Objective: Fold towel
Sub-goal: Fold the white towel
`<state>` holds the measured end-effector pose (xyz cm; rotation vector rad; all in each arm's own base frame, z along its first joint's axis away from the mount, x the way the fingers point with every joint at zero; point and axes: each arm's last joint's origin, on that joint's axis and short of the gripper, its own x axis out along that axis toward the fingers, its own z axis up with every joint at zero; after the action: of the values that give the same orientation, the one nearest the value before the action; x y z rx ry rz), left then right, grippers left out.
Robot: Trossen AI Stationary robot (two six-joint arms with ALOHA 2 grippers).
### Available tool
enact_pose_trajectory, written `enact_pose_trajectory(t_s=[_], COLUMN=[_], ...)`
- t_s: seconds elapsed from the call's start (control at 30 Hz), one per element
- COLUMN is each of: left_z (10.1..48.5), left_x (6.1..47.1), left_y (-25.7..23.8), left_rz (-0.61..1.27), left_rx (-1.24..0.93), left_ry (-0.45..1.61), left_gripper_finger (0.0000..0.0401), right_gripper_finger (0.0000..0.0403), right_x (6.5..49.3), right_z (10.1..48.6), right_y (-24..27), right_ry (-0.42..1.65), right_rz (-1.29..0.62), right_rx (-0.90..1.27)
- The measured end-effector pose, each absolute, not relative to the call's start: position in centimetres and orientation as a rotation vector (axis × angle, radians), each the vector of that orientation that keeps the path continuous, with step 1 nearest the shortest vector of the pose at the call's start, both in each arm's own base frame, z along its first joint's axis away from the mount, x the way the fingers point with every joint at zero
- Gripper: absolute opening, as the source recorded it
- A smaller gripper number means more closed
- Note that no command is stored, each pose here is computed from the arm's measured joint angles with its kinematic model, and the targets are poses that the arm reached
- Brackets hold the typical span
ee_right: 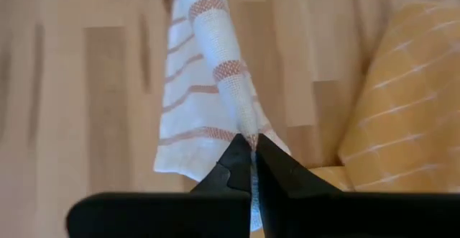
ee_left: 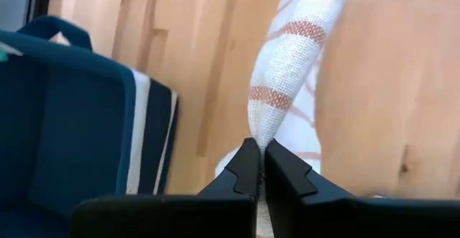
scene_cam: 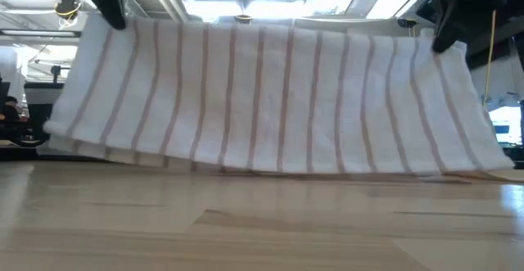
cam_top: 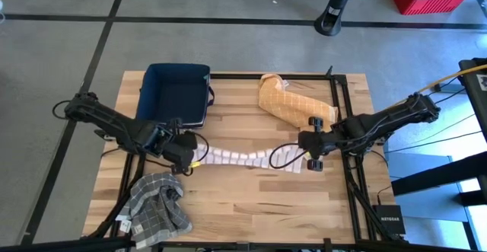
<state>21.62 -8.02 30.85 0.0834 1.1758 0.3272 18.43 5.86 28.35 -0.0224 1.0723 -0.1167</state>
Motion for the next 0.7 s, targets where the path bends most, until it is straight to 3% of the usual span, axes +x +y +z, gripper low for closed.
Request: enact_pose_trajectory(t_s=[0.4, 0.7], left_z=[30.4, 31.5], left_x=[22.0, 21.9], left_y=[-6.5, -8.9], left_rz=[0.379, 0.156], left_rx=[0.071, -0.071], left_ry=[1.204, 1.203], left_gripper_finger=[0.0003, 0.0003], right_gripper_finger=[0.0004, 0.0004], right_x=[17.9, 17.7], right_z=[29.3, 30.5], right_y=[5.5, 6.6], right_ry=[1.008, 0.998], right_rz=[-0.167, 0.012], right_rx=[-0.031, 0.151])
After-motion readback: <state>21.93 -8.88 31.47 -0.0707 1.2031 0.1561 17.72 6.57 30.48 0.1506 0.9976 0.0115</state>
